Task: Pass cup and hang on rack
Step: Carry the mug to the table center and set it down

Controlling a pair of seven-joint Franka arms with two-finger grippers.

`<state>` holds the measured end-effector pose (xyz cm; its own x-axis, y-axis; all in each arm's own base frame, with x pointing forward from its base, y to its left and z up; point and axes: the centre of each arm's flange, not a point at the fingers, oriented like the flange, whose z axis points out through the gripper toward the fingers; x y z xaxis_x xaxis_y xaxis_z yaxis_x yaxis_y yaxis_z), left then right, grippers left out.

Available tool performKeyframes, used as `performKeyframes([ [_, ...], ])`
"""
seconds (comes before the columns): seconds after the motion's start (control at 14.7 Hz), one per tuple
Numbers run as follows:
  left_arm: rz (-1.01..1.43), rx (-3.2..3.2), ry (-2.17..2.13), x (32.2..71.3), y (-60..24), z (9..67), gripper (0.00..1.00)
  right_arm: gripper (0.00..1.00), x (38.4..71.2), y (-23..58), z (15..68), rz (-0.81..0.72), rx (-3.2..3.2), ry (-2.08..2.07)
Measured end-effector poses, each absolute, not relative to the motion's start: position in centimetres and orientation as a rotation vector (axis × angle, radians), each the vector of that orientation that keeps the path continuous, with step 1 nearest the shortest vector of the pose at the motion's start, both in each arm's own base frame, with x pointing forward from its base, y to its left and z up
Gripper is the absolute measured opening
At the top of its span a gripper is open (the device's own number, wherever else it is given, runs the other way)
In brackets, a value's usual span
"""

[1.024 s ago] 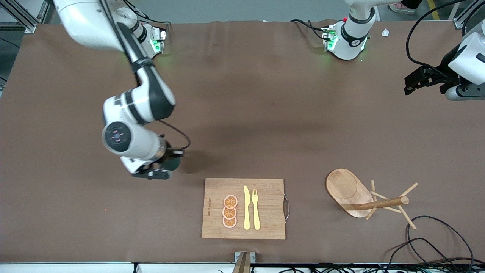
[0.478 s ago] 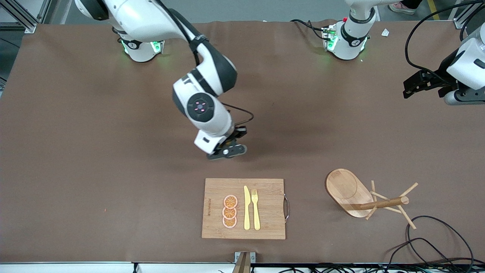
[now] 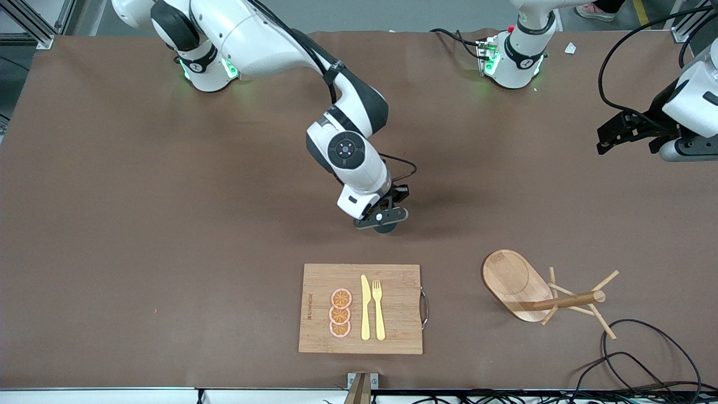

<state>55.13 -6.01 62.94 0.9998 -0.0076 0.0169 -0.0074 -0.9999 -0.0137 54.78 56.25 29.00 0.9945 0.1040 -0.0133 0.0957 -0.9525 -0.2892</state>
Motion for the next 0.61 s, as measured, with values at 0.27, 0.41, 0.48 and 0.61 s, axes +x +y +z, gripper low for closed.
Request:
performKeyframes([
  [0.27,-0.032,-3.129,0.013,55.3,-6.0,62.8,1.00,0.05,54.6,56.6,27.1,0.080,-2.858,0.000],
  [0.41,-0.032,-3.129,0.013,55.3,-6.0,62.8,1.00,0.05,54.5,56.5,26.6,0.089,-2.862,0.017],
  [0.48,-0.032,-3.129,0.012,55.3,-6.0,62.8,1.00,0.05,54.5,56.5,26.3,0.094,-2.865,0.021],
  [0.61,-0.032,-3.129,0.009,55.4,-5.9,62.8,1.00,0.11,54.5,56.6,25.8,0.094,-2.862,0.029],
])
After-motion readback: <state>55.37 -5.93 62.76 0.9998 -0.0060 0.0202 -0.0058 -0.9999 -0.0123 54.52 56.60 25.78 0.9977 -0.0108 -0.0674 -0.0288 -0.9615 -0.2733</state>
